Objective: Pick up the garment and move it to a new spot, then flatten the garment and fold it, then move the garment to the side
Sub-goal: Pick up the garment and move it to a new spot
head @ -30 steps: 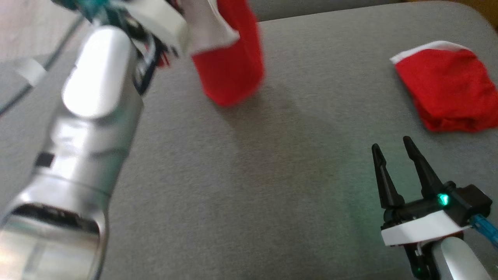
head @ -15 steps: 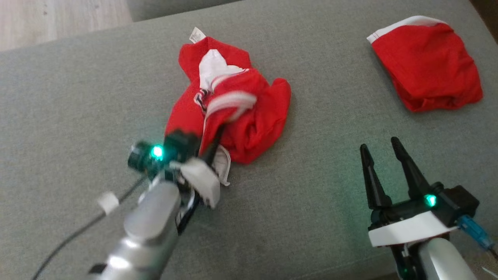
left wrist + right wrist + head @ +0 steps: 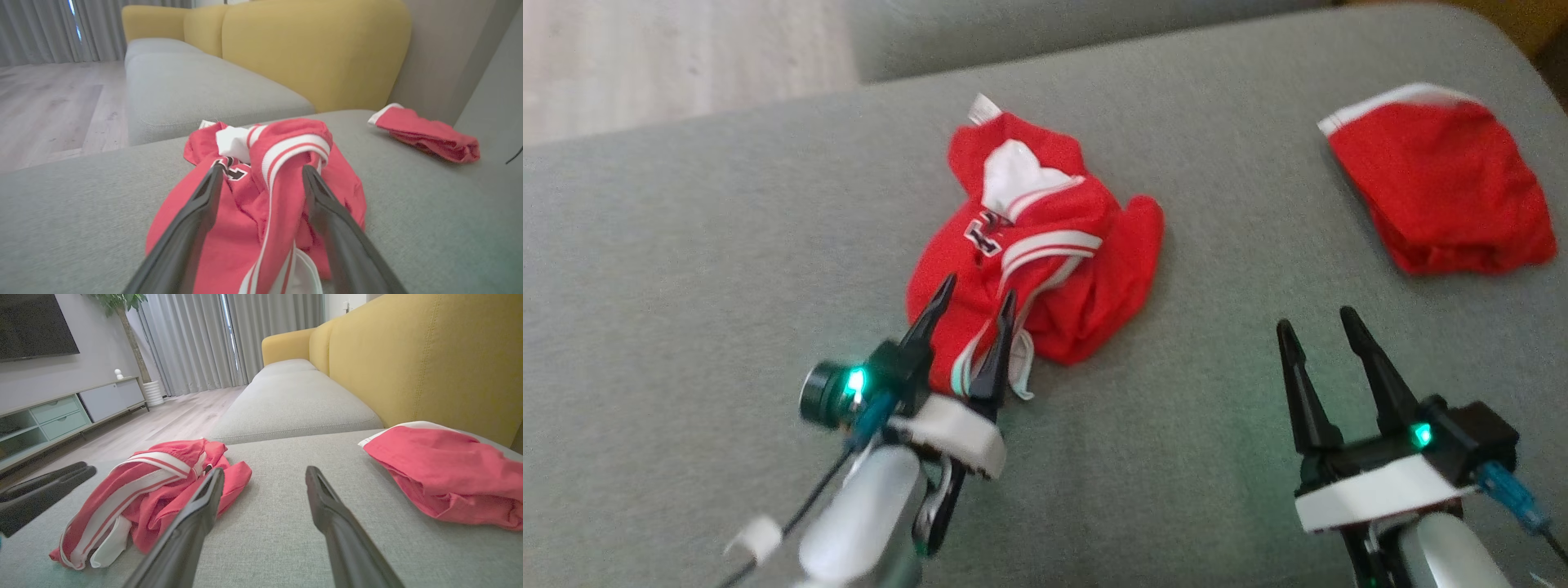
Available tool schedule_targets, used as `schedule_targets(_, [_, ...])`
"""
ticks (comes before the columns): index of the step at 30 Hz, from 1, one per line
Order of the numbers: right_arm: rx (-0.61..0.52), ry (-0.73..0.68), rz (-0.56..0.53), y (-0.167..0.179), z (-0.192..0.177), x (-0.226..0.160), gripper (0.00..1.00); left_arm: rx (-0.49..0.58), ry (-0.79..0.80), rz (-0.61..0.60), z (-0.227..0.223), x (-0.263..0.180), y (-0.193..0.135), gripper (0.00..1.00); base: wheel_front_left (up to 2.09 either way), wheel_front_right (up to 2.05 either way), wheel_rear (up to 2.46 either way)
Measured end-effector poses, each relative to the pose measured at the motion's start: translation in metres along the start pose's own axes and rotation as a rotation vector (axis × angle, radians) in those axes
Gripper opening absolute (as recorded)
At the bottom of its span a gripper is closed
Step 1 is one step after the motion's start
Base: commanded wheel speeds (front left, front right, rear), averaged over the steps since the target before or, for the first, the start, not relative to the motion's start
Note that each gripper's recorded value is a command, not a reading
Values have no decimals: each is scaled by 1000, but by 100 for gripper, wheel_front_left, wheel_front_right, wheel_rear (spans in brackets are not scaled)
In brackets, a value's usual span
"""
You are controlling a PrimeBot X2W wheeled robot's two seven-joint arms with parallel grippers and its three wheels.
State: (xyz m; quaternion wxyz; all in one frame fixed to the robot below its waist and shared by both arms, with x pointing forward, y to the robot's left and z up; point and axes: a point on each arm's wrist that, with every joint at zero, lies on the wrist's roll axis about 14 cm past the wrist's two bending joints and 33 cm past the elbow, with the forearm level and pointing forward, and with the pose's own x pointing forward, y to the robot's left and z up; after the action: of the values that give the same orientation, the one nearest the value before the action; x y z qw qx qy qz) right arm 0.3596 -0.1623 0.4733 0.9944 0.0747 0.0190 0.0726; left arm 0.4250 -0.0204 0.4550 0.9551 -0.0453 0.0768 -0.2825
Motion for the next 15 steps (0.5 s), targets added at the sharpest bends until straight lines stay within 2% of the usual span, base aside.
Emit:
schedule_targets(7, [8, -7, 48, 21, 0, -13, 100, -78, -103, 227, 13, -73, 29, 100, 0, 0, 0])
schedule_targets(15, [5, -41, 108, 43, 9, -15, 100, -77, -189, 465, 20, -153, 63, 100, 0, 0, 0])
